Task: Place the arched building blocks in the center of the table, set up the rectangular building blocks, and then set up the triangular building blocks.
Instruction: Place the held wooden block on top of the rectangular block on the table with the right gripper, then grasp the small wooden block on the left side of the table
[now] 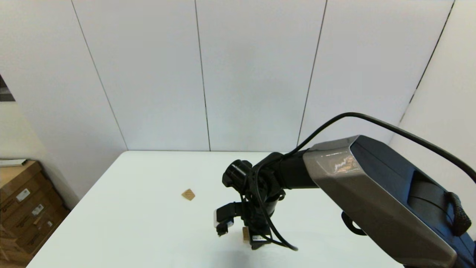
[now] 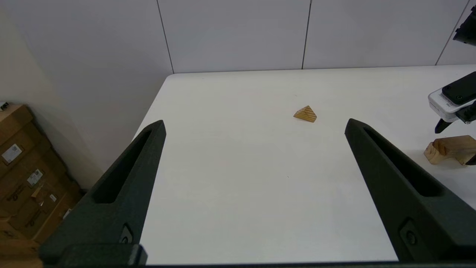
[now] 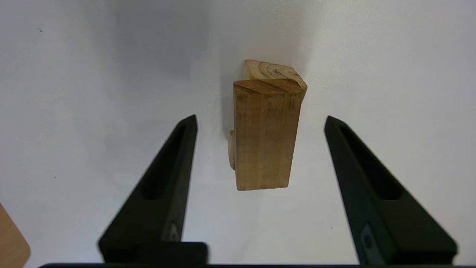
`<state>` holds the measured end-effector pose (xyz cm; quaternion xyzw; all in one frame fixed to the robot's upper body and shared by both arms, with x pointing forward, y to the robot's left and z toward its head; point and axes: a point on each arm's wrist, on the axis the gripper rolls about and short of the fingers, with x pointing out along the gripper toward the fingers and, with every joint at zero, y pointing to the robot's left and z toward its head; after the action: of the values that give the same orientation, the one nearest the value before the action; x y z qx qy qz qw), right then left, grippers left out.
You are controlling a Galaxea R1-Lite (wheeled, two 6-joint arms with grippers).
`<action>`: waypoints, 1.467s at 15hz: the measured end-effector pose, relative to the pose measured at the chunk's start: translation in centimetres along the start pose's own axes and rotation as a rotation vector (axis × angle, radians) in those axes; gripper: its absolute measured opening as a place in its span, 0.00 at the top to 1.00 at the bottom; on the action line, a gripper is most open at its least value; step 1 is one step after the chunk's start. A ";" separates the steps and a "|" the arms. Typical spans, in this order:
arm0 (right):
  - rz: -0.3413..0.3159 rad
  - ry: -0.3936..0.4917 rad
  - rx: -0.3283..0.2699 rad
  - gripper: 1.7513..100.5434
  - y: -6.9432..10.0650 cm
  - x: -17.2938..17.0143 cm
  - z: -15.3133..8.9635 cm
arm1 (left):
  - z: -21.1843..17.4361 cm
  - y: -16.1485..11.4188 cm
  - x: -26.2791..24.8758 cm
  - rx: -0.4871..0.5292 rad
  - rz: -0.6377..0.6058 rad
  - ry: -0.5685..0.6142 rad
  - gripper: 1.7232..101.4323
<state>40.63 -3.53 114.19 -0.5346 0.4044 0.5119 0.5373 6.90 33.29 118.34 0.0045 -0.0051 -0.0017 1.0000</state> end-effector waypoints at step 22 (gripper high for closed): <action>-0.092 -0.106 0.208 0.04 1.8 -9.0 -1.2 | 0.0 0.0 0.0 0.000 0.000 0.000 0.04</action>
<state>37.68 -5.98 122.58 -0.4660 0.4014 0.4694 0.6335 6.90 33.29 118.34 0.0046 -0.0051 -0.0017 1.0000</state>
